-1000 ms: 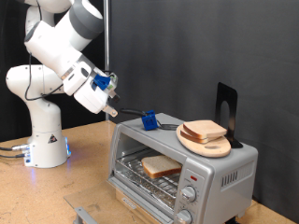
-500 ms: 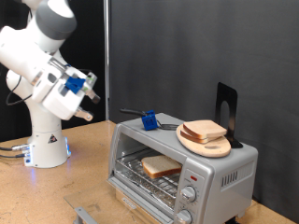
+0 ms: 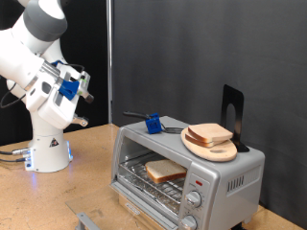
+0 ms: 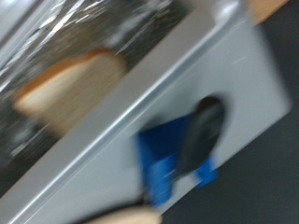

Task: Make a piece of toast with the oven

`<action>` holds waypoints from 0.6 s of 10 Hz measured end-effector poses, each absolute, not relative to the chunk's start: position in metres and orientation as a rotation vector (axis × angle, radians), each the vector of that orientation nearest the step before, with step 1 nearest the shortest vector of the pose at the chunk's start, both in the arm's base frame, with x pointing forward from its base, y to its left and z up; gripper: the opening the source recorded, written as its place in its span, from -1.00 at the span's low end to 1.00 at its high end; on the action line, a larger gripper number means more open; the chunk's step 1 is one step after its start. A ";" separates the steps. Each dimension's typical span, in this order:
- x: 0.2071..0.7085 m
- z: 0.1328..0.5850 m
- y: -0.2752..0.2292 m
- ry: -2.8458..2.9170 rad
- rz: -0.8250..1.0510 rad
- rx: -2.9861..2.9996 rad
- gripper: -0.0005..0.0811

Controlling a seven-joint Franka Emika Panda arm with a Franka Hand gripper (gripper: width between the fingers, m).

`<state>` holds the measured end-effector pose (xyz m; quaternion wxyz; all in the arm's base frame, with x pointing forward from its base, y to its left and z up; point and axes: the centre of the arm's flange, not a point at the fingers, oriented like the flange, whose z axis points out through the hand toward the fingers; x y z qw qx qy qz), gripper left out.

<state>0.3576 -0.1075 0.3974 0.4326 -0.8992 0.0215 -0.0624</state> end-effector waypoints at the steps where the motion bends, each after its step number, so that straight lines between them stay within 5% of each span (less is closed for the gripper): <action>1: 0.352 0.396 -0.113 0.067 -0.012 -2.208 0.99; 3: 0.350 0.387 -0.132 0.106 0.239 -2.131 0.99; 6: 0.346 0.389 -0.125 0.148 0.295 -2.067 0.99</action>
